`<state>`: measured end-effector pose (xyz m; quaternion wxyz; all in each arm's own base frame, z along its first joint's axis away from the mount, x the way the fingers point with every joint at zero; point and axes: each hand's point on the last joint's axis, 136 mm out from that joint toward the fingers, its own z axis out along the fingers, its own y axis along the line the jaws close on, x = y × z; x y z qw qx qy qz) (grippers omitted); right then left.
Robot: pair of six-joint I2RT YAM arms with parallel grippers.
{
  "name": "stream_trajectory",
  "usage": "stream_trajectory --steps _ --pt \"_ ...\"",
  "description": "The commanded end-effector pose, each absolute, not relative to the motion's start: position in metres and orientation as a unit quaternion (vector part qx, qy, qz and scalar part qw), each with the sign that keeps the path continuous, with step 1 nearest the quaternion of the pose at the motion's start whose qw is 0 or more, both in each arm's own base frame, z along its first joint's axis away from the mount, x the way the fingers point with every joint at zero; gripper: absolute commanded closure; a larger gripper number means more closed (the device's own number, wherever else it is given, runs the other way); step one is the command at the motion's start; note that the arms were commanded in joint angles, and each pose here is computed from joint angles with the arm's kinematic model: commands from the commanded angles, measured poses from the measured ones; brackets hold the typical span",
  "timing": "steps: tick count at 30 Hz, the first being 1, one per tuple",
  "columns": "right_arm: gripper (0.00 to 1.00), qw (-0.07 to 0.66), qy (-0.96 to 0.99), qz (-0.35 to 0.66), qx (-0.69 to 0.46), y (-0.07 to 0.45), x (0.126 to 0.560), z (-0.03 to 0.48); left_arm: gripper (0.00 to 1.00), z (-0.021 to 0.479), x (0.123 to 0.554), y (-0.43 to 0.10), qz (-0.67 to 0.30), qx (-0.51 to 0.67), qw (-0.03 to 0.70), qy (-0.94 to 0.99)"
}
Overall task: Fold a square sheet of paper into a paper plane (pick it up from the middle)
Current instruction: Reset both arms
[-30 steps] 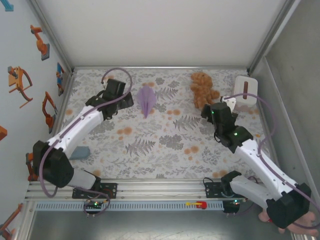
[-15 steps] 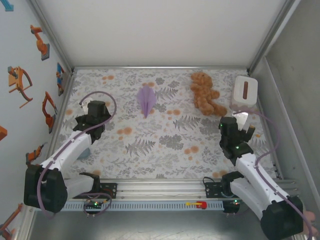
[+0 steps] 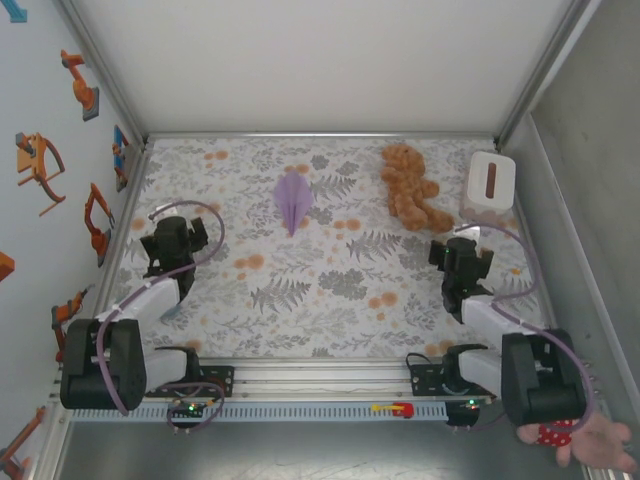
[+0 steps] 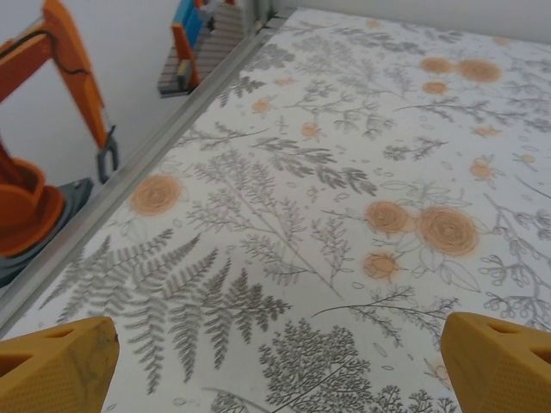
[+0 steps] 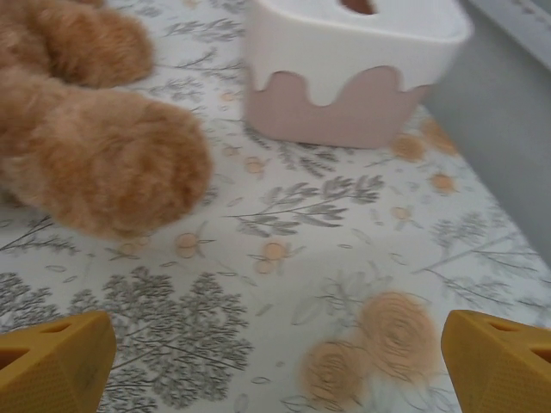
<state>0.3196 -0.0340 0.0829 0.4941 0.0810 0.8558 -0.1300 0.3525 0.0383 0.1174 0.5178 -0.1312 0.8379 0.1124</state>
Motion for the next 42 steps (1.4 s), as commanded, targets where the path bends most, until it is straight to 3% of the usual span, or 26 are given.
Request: stream_trajectory --steps 1,9,19,42 --pt "0.04 0.562 0.821 -0.086 0.05 -0.019 0.351 0.119 0.04 0.132 0.37 0.014 0.057 -0.059 0.578 0.812" --pt "0.04 0.581 0.813 -0.029 0.027 -0.009 0.372 0.12 0.04 0.11 0.383 0.001 0.02 -0.024 0.574 0.819" --pt "0.04 0.589 0.807 -0.025 0.038 -0.022 0.383 0.093 0.04 0.087 0.393 0.0 0.006 -0.022 0.555 0.832" --pt "0.01 0.568 0.817 -0.056 0.084 -0.04 0.39 0.09 0.04 0.083 0.396 0.002 0.014 -0.024 0.547 0.837"
